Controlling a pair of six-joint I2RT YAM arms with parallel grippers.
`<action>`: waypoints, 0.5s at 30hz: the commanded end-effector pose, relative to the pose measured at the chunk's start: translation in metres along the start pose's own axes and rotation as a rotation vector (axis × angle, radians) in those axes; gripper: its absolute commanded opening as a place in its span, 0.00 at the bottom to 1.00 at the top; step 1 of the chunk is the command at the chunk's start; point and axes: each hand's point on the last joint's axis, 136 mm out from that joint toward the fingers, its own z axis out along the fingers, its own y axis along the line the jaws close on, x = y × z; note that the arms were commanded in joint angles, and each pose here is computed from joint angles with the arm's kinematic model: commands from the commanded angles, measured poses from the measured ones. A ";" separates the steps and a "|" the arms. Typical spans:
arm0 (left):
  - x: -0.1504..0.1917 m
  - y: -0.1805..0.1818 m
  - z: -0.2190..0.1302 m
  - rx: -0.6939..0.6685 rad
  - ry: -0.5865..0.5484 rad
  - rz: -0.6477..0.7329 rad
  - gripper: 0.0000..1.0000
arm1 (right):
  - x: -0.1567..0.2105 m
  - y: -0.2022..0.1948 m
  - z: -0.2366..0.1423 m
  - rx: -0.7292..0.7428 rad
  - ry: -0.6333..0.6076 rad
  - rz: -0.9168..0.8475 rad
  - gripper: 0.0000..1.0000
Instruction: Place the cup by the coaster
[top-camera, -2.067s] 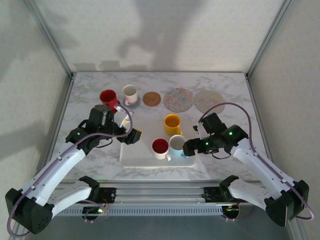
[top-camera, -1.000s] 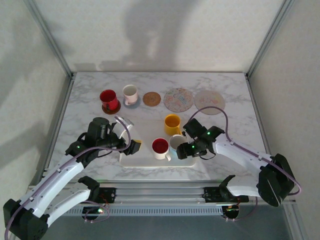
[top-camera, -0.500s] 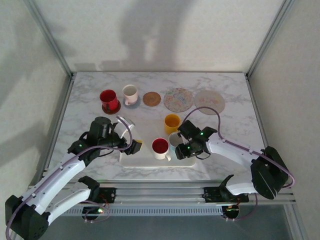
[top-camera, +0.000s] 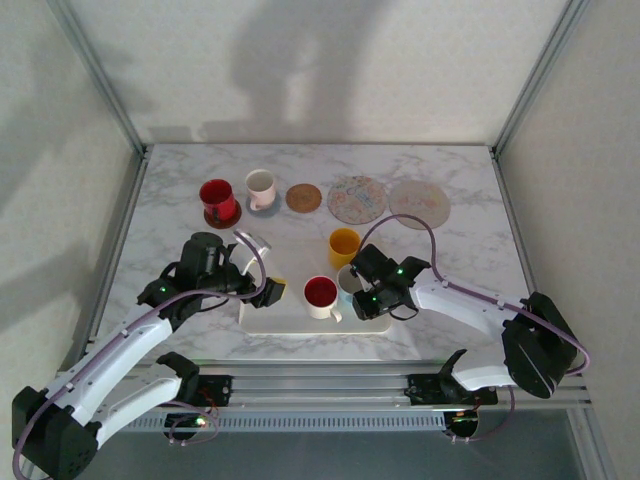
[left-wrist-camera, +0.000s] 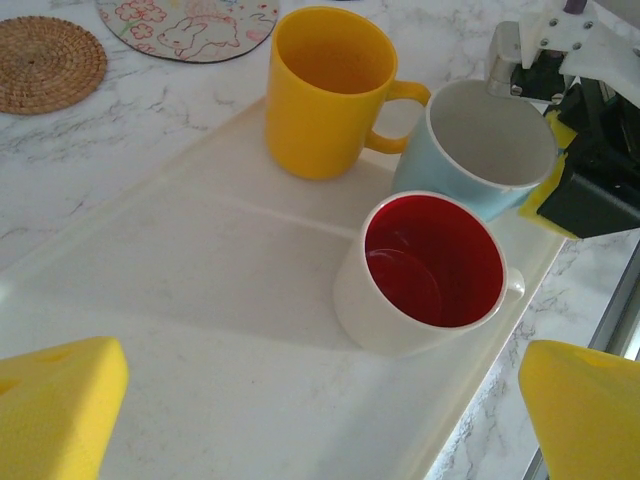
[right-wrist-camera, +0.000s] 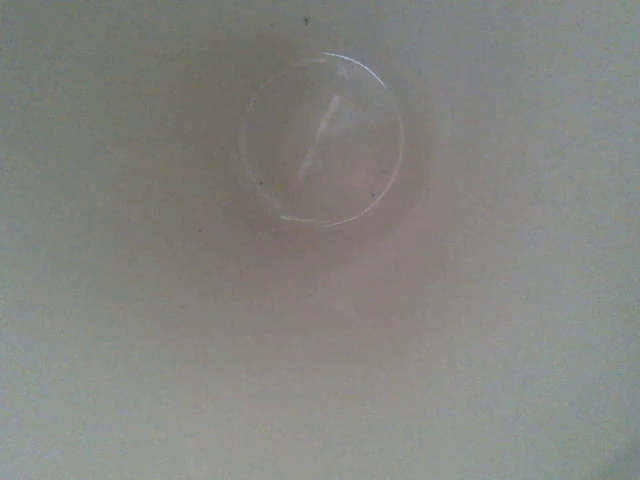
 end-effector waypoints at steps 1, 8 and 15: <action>-0.005 -0.004 -0.002 0.012 -0.027 0.001 1.00 | 0.003 -0.001 0.001 0.028 0.002 -0.031 0.31; -0.005 -0.003 -0.004 0.000 -0.032 -0.001 1.00 | 0.002 -0.001 0.003 0.040 0.003 -0.050 0.23; -0.006 -0.001 -0.003 -0.009 -0.037 0.002 1.00 | 0.002 -0.001 -0.002 0.046 -0.006 -0.067 0.18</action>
